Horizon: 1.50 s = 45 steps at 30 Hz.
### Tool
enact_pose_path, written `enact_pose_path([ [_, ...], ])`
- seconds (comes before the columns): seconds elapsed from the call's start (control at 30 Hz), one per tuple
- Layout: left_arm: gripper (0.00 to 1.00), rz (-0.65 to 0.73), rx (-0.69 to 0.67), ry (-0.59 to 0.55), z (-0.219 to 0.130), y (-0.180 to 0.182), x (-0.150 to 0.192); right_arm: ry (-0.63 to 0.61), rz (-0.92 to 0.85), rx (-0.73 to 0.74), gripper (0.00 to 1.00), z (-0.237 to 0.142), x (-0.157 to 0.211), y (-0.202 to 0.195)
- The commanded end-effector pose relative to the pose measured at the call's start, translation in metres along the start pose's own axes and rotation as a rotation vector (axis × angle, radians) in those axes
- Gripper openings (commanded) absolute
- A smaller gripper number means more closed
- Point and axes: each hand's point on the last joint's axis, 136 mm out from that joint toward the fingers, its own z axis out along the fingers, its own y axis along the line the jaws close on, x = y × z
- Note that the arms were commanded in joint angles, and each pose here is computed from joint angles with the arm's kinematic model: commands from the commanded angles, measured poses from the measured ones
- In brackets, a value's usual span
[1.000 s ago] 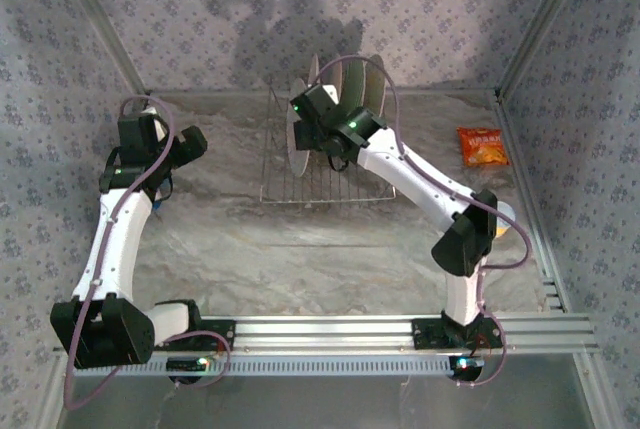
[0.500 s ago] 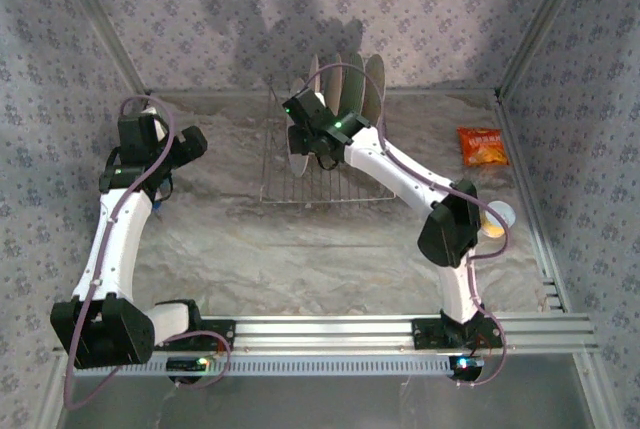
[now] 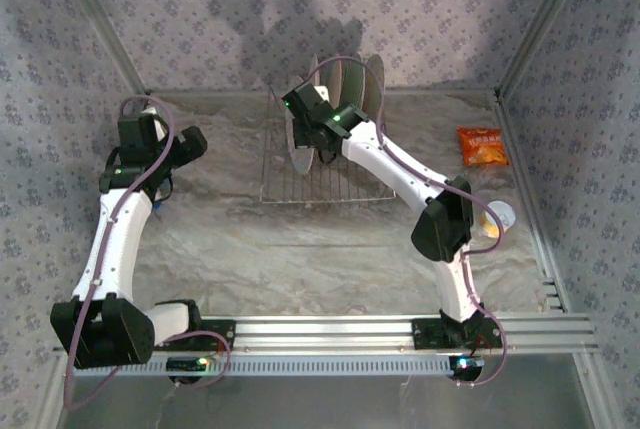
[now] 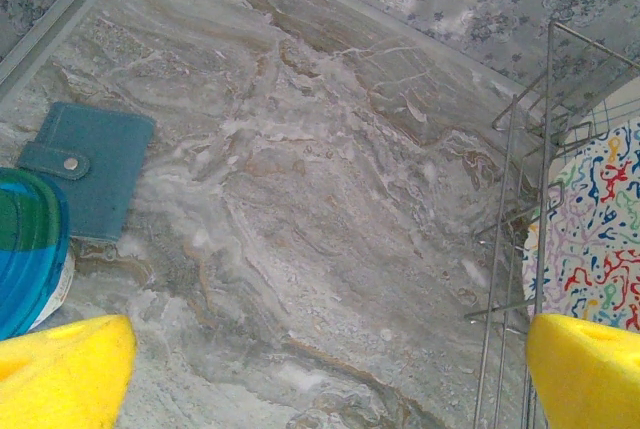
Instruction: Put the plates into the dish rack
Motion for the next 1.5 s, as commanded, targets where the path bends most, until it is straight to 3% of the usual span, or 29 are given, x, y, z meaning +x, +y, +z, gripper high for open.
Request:
enact_pose_path([
  [0.0,0.99,-0.001,0.017,-0.031,-0.003,-0.004,-0.01,-0.055,-0.038,-0.044,0.0,-0.015,-0.016,0.025],
  [0.57,0.99,-0.002,0.018,-0.029,-0.003,-0.004,-0.01,-0.29,0.123,0.025,0.0,-0.063,-0.072,0.036],
  [0.8,0.99,-0.002,0.018,-0.029,-0.003,-0.004,-0.01,-0.45,0.175,0.194,0.0,-0.074,-0.092,0.023],
  [1.47,0.99,-0.003,0.015,-0.015,0.002,-0.003,-0.008,-0.508,0.195,0.318,0.0,-0.018,-0.096,0.017],
])
